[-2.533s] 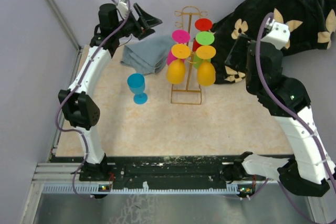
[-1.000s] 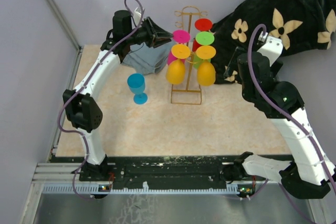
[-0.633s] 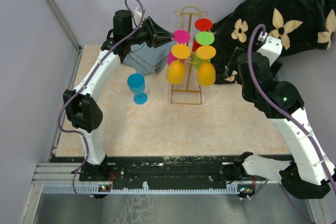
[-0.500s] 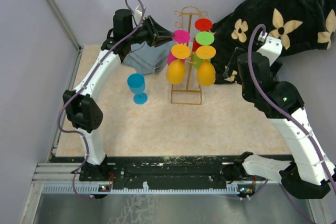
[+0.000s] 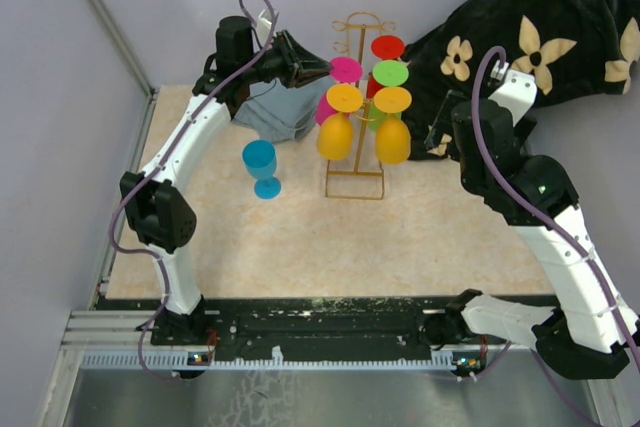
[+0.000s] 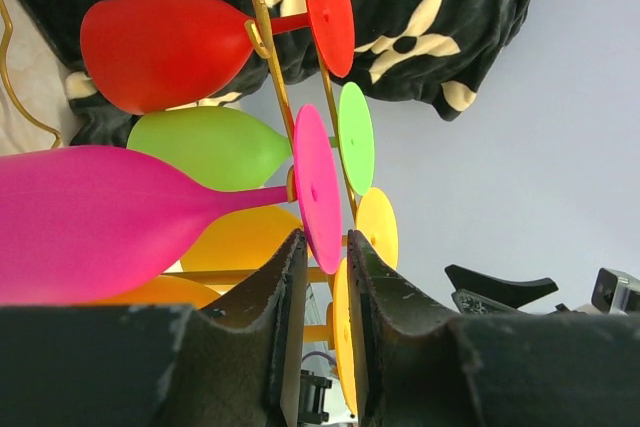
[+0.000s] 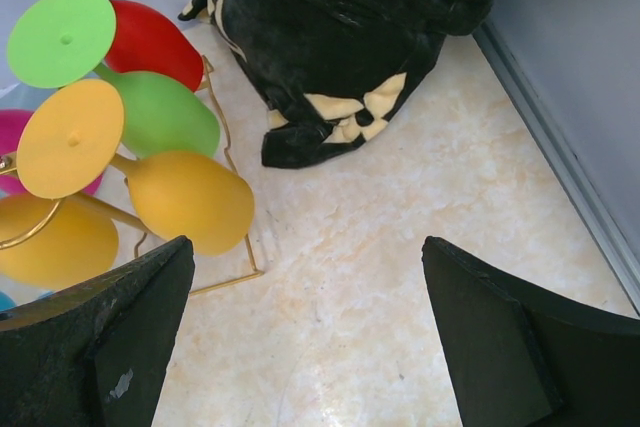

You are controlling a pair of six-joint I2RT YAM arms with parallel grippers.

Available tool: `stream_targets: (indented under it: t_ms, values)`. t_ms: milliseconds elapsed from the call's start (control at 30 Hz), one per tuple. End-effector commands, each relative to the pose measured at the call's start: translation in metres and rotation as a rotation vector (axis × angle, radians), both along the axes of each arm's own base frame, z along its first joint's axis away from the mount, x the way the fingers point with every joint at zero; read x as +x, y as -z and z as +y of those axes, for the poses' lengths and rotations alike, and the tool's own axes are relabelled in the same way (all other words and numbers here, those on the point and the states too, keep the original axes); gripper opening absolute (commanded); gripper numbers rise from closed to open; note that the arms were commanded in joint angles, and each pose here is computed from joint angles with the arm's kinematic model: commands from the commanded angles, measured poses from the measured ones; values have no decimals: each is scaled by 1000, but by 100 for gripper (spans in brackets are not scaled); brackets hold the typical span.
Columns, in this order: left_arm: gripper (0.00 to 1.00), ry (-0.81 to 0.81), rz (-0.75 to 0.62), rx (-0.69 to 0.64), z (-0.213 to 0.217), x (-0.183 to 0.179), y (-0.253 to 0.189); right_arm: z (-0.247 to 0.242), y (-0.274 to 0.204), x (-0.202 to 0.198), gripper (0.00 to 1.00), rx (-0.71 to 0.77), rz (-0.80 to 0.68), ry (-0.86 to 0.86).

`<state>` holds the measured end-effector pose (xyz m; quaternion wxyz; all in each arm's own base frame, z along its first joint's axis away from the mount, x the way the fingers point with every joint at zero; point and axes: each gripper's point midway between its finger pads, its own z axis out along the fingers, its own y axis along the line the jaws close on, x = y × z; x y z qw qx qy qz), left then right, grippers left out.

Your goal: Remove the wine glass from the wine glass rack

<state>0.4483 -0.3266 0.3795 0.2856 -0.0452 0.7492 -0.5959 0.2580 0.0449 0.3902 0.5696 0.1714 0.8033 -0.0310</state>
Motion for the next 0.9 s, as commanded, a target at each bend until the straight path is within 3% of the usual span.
stream_targets:
  t_ms: [0, 400, 867]
  values:
    - [28, 4, -52, -13, -1, -4, -18, 0, -7, 2, 96, 31, -38, 8]
    - [30, -3, -34, 0, -3, 2, -6, -3, -5, 0, 97, 29, -35, 14]
    - [26, -3, -32, 1, -4, 5, -3, -3, -5, -1, 97, 28, -39, 15]
